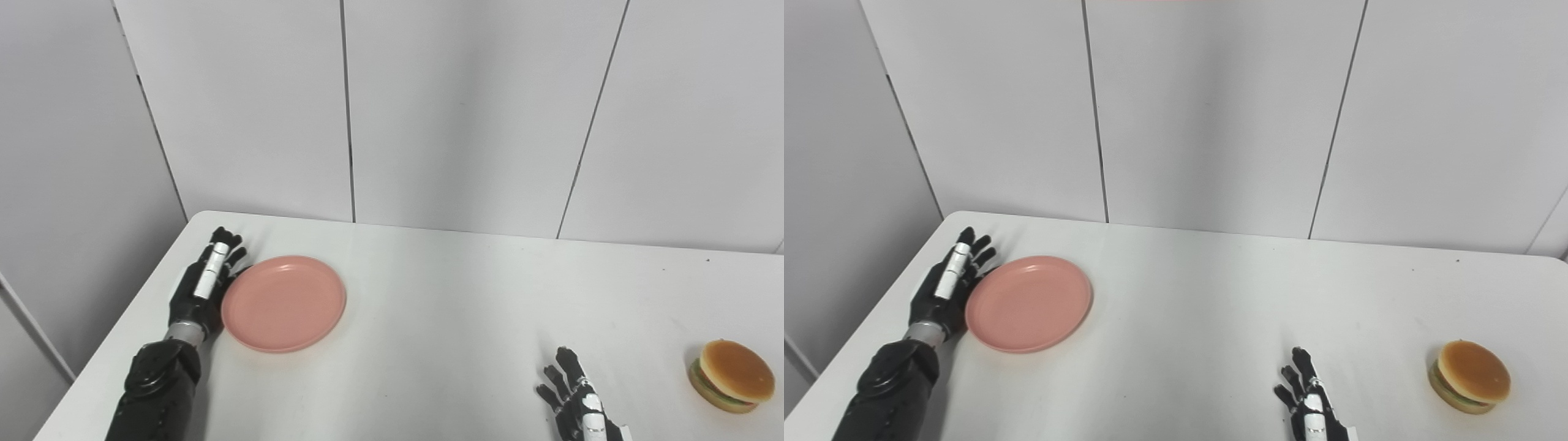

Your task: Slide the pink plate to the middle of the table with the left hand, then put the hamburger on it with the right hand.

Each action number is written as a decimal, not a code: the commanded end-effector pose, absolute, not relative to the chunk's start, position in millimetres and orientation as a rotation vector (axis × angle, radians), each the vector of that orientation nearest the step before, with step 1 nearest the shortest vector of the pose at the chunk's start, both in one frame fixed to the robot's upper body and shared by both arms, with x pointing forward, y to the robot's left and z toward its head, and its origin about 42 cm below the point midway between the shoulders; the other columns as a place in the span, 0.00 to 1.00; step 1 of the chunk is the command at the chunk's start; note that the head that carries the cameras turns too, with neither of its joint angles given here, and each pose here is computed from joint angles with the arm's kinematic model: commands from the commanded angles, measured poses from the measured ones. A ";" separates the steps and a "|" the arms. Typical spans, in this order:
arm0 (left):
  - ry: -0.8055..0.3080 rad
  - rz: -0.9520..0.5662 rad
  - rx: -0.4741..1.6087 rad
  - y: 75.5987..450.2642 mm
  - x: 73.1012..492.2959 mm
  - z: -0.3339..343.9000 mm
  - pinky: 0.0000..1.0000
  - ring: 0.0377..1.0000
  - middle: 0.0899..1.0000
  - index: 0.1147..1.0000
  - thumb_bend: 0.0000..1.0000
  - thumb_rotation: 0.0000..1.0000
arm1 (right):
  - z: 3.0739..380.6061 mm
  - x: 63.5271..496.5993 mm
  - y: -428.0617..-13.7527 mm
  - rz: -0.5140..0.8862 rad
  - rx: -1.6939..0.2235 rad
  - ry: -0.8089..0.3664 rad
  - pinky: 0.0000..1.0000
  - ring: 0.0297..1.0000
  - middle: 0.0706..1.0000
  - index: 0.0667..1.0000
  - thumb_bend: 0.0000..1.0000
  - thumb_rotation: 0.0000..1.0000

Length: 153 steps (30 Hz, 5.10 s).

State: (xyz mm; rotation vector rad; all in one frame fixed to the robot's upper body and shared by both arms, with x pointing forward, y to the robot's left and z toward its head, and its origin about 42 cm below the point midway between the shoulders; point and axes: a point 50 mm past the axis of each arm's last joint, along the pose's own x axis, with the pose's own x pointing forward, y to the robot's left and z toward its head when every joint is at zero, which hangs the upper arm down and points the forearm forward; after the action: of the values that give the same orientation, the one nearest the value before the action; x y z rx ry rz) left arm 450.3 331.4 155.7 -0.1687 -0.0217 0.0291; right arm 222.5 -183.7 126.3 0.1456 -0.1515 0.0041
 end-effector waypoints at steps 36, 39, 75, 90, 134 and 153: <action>0.016 -0.079 -0.199 212.6 424.4 151.5 0.72 0.90 0.89 0.98 0.84 0.70 | 116.9 164.9 -167.6 -0.050 0.143 -0.032 0.83 0.88 0.92 0.87 0.78 0.95; 0.023 -0.069 -0.223 208.4 422.3 151.7 0.74 0.90 0.89 0.98 0.83 0.70 | 118.4 165.0 -163.2 -0.053 0.142 -0.032 0.81 0.87 0.91 0.87 0.78 0.94; 0.005 -0.110 -0.222 167.1 410.8 163.8 0.75 0.89 0.87 0.96 0.83 0.72 | 122.7 168.1 -143.5 -0.060 0.112 -0.025 0.82 0.87 0.92 0.88 0.77 0.98; 0.008 -0.118 -0.241 175.0 415.4 160.9 0.78 0.92 0.89 0.98 0.79 0.71 | 144.9 167.9 -159.0 -0.100 0.002 -0.174 0.81 0.89 0.92 0.91 0.67 0.97; -0.007 -0.160 -0.217 184.8 429.7 165.8 0.80 0.93 0.91 1.00 0.75 0.70 | 240.1 320.6 -354.6 -0.435 -1.354 -0.419 0.65 0.70 0.70 0.65 0.78 0.71; 0.018 -0.158 -0.224 180.2 422.1 159.3 0.77 0.89 0.86 0.97 0.81 0.69 | 209.7 354.6 -374.0 -0.405 -1.436 -0.325 0.70 0.71 0.70 0.63 0.78 0.64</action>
State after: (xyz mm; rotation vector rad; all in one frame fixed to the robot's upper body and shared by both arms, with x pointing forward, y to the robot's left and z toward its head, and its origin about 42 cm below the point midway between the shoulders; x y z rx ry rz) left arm 419.5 181.4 152.3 -0.2304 0.0339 -0.1548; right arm 344.5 -366.7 185.8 -1.4216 -0.2685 -0.3309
